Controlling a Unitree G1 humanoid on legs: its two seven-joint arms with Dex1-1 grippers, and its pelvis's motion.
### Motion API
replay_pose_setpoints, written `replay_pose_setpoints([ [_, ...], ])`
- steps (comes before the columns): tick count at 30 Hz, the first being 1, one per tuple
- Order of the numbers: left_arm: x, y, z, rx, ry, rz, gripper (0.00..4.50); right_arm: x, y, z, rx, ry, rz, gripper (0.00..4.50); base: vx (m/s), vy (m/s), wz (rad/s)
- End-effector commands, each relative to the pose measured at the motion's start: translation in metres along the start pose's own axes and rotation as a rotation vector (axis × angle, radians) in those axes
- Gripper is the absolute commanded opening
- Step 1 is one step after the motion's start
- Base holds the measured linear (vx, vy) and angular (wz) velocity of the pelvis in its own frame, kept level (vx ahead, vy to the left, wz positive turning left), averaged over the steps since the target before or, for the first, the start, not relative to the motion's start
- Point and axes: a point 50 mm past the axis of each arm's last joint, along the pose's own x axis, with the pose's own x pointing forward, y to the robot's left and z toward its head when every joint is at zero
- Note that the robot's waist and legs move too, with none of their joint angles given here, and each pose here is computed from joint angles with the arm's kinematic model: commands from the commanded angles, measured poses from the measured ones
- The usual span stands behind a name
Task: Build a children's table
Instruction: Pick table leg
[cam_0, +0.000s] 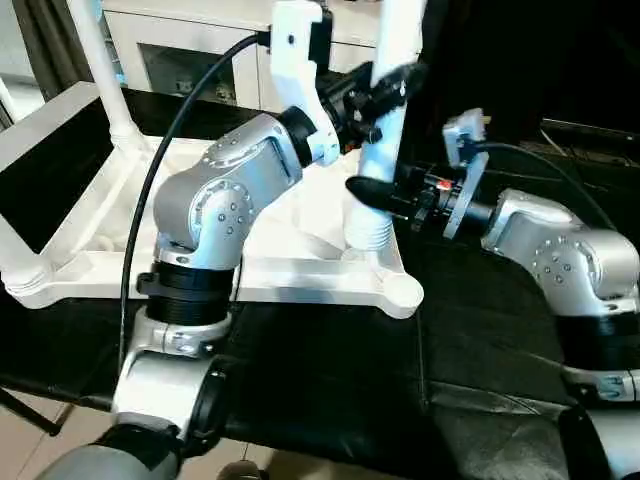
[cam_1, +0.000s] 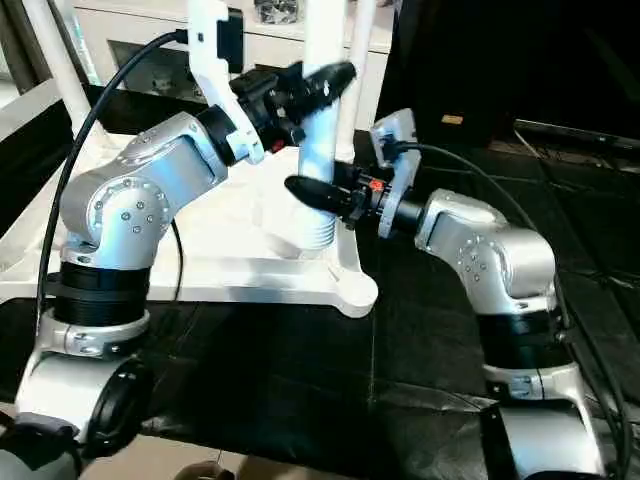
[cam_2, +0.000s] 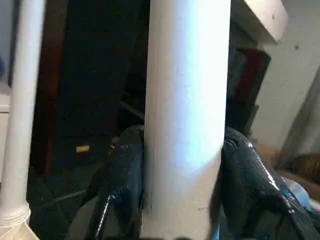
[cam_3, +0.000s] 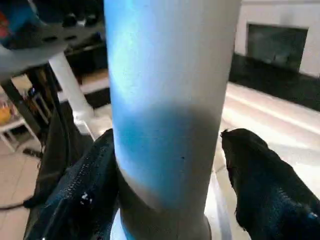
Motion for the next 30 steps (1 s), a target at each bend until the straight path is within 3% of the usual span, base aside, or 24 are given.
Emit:
replay_pose_setpoints([
  [1, 0.003, -0.012, 0.008, 0.051, -0.003, -0.068, 1.82, -0.003, -0.001, -0.003, 0.002, 0.041, 0.018, 3.2, 0.0, 0.0, 0.0],
  [6, 0.003, -0.017, 0.006, 0.056, 0.02, -0.124, 1.82, -0.004, 0.007, -0.004, 0.028, 0.043, 0.117, 3.2, 0.0, 0.0, 0.0],
  [15, 0.001, -0.024, 0.007, 0.043, 0.029, -0.187, 1.82, -0.005, 0.004, -0.001, 0.081, -0.002, 0.131, 3.2, 0.0, 0.0, 0.0],
  [26, -0.001, -0.021, 0.007, 0.047, 0.03, -0.183, 1.82, -0.007, 0.006, -0.002, 0.092, 0.006, 0.158, 2.2, 0.0, 0.0, 0.0],
  [30, -0.001, -0.021, 0.008, 0.05, 0.03, -0.188, 1.82, -0.007, 0.006, -0.006, 0.1, 0.026, 0.162, 2.06, 0.0, 0.0, 0.0],
])
